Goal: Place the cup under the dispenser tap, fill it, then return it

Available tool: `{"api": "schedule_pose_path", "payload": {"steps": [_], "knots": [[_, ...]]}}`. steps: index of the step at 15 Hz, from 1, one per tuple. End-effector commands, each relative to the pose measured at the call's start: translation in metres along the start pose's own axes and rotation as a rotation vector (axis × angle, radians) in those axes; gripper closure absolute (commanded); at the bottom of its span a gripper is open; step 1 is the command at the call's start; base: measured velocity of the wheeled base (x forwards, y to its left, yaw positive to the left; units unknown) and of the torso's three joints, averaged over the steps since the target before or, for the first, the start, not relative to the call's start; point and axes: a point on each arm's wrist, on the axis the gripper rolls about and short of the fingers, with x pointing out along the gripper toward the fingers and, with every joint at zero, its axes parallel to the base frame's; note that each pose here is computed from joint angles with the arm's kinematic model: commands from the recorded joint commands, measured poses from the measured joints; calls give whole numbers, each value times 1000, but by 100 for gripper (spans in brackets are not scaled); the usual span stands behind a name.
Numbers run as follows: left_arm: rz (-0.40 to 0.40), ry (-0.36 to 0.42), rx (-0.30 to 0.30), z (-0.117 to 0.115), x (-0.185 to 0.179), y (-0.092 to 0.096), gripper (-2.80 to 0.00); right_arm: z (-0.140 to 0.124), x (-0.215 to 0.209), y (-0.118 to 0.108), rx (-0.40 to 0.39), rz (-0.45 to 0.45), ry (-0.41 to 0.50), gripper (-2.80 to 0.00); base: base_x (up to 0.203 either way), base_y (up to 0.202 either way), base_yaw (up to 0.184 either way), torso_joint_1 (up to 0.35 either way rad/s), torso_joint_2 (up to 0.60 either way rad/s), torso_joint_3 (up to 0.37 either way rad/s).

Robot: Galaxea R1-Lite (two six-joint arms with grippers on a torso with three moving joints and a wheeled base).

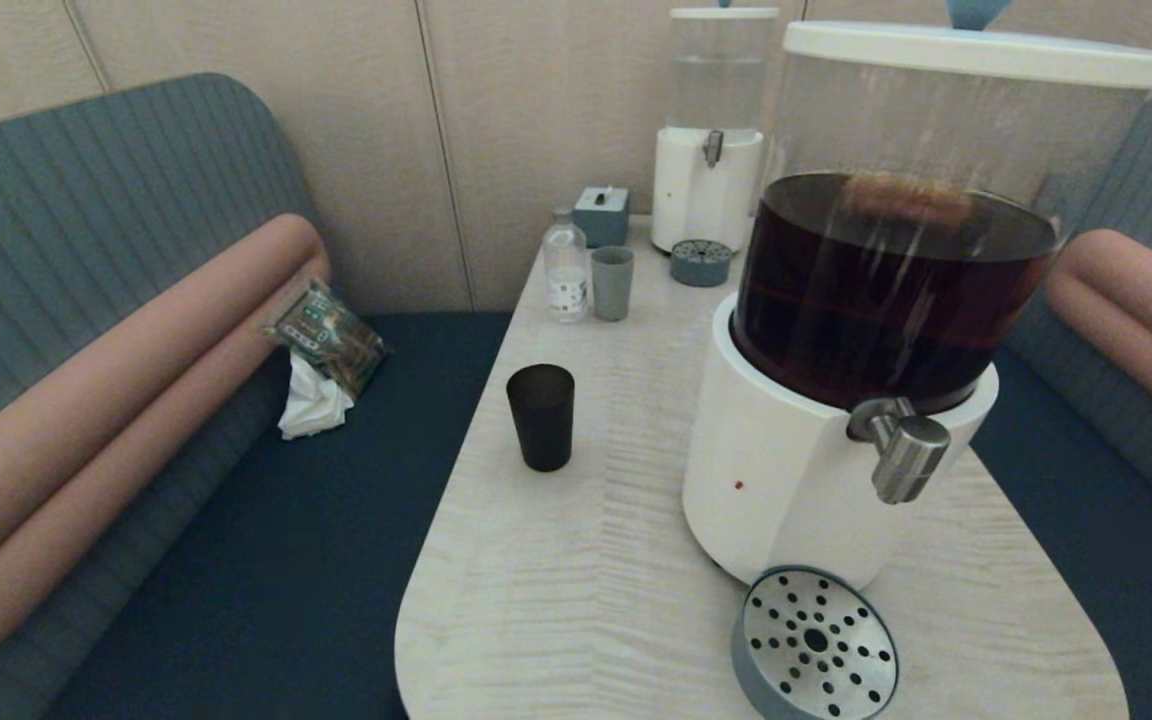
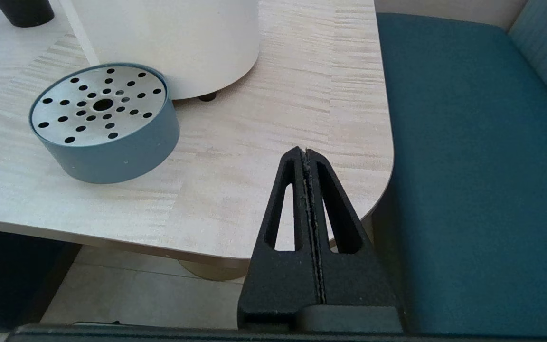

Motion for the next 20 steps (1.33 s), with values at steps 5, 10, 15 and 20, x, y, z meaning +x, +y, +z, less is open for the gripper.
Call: {"api": "schedule_pose_path", "payload": {"steps": [5,10,15,20], "knots": [[-3,-137,79,14,-52,-18,0,0,0,0,0,1,1,0,0,0,0,0,0,0],[-18,-104,66,3,-89,-25,0,0,0,0,-1,1,0,0,0,0,0,0,0,0],[91,156,117,-56,-98,-13,0,0,0,0,0,1,0,0,0,0,0,0,0,0],[271,548,146,-92,-113,-6,0,0,0,0,0,1,-1,0,0,0,0,0,0,0]]}}
